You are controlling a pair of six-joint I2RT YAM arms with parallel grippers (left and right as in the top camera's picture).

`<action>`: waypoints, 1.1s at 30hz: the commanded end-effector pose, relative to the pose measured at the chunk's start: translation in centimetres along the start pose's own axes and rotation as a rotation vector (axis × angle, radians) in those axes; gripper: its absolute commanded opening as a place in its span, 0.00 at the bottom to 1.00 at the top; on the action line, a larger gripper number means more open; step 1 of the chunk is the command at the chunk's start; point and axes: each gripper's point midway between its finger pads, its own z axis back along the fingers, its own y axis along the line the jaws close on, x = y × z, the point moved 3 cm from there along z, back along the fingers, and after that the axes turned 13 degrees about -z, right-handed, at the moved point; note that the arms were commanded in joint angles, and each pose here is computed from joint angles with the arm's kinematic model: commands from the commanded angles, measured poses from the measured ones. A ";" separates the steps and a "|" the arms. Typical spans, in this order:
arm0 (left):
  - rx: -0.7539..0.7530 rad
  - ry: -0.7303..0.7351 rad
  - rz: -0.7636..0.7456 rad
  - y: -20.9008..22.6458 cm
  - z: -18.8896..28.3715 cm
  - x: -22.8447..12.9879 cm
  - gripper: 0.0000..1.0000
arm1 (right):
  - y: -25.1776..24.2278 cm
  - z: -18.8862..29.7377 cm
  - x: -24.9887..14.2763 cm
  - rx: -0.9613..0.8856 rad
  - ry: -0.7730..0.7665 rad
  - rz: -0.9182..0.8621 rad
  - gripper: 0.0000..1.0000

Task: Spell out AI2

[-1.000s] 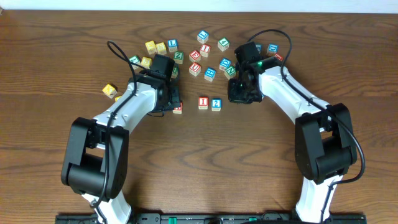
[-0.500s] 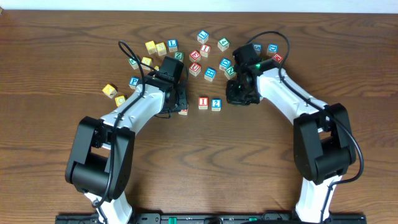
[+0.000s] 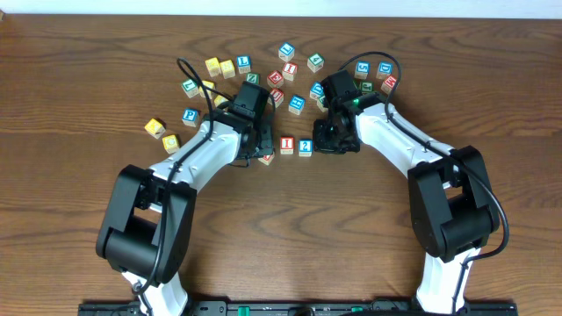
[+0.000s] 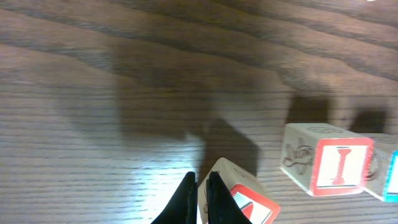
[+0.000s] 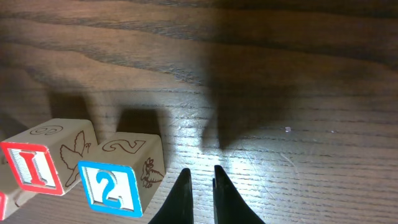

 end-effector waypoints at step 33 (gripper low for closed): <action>-0.132 0.231 -0.237 -2.2 0.7 -4.4 0.08 | -0.1 0.0 0.3 -0.014 -0.032 -0.009 0.07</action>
